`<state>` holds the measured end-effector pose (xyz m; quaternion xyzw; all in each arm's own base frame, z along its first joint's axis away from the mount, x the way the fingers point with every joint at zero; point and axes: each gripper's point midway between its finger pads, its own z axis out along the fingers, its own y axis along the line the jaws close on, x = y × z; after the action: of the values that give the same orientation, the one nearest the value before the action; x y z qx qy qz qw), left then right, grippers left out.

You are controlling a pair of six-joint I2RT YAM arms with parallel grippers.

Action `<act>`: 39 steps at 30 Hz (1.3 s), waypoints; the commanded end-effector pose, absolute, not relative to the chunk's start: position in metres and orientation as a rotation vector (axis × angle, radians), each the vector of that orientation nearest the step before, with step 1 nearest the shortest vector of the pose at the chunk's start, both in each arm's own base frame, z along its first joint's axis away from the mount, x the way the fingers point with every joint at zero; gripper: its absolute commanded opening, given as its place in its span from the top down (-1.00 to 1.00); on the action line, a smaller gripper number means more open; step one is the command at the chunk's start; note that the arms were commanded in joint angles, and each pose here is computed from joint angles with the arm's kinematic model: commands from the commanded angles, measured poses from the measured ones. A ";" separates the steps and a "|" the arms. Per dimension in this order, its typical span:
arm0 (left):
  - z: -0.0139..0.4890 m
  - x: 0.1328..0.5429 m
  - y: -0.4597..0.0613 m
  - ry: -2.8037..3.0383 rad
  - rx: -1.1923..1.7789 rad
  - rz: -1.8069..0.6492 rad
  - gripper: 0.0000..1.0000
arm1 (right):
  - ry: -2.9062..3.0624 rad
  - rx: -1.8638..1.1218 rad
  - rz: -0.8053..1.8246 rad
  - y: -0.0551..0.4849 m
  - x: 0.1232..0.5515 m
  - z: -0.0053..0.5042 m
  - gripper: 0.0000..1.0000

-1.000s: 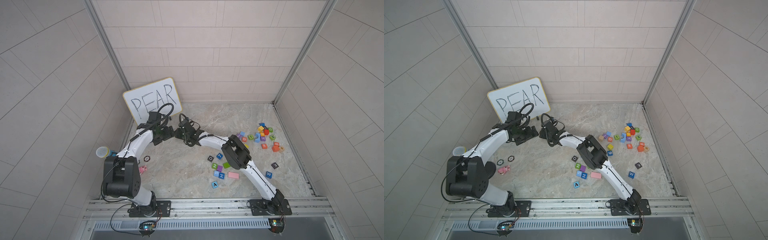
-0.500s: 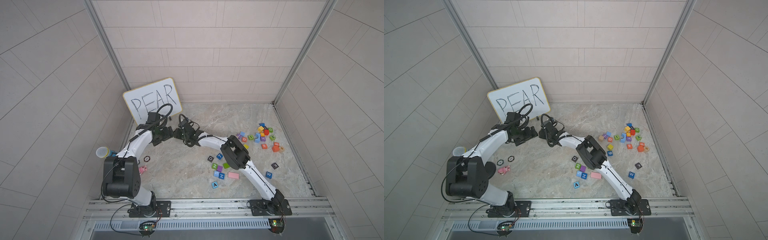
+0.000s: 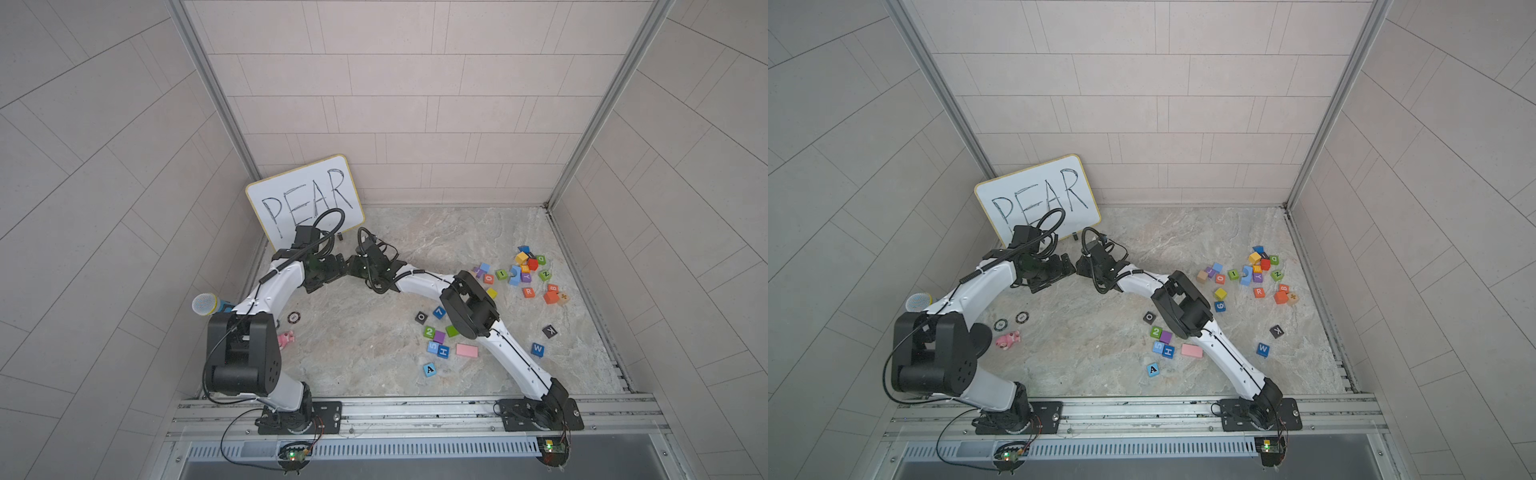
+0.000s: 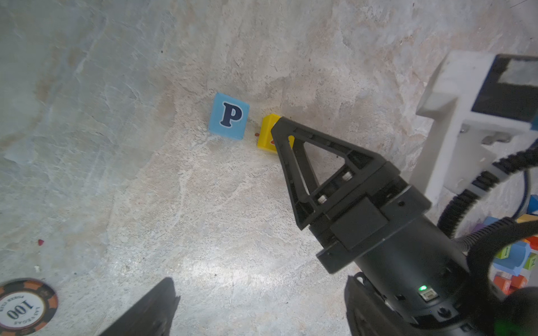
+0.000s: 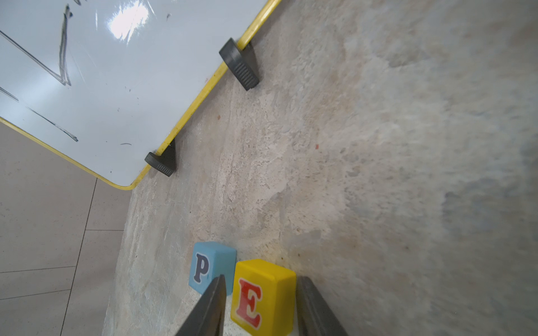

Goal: Spell the uppercase word “pear” with letter blocks
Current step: Place the letter block at the center of the board.

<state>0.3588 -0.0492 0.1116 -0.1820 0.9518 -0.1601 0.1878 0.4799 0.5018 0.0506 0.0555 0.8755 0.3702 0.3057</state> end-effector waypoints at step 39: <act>0.136 0.297 -0.111 2.659 -0.307 -0.626 -0.88 | 2.419 -0.192 0.639 0.339 0.397 0.119 -0.02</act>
<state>0.3136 -0.1024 0.1372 -0.1127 0.9467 -0.2195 0.2073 0.4211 0.3660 0.1336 -0.0333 0.8940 0.3090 0.3228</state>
